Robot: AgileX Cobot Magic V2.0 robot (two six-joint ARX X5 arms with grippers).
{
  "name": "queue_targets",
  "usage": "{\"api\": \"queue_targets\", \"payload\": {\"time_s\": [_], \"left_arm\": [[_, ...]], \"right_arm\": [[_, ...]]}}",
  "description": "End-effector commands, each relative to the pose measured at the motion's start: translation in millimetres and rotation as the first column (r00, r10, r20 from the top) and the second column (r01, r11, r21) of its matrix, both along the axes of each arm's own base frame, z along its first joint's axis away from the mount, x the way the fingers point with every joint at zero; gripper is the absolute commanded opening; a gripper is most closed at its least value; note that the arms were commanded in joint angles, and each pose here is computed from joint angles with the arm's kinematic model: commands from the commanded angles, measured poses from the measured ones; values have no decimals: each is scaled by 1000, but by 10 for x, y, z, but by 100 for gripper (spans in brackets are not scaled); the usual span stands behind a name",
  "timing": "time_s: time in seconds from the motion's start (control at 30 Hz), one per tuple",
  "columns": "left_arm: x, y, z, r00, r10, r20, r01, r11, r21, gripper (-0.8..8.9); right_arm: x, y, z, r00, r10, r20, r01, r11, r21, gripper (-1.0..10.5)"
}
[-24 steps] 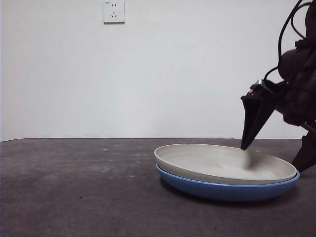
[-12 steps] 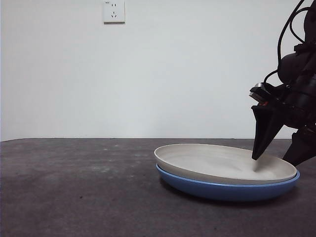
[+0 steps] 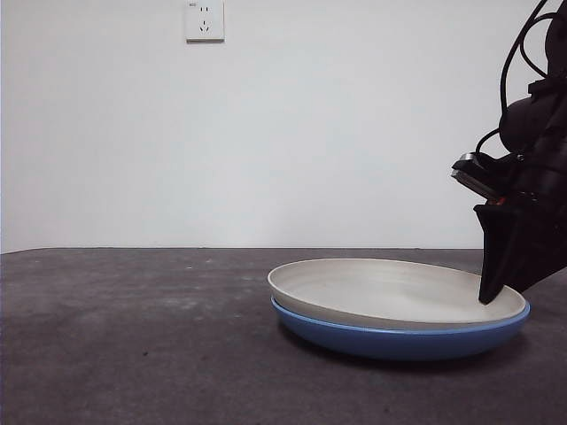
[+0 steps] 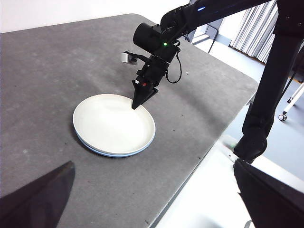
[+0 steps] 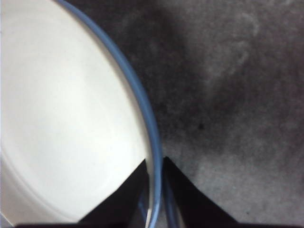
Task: Pick up the white plate, put it on the blue plate, put it on desk
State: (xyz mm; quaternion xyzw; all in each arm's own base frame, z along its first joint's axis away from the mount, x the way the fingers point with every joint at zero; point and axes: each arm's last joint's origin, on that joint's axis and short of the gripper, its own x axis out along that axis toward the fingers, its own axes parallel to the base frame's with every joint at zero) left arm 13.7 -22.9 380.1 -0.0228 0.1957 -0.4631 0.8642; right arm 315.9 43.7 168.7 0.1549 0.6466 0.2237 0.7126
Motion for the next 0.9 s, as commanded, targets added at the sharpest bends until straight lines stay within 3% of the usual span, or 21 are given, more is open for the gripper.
{"api": "queue_targets", "payload": {"time_s": [0.03,0.43,0.9], "left_arm": [[-26,19,65,1000,-7,19,8,1000,-25,598],[-26,19,65,1000,-7,19,8,1000,-25,598],[-26,19,65,999,-16,42,16,1000,-11,598]], "right_arm": [[46,13,-32,1000,12,0,-12,1000,5,10],[62,150,238,1000,15,15,-15,1000,23,10],[13,873,339,997,68,43,-71,995,63,10]]}}
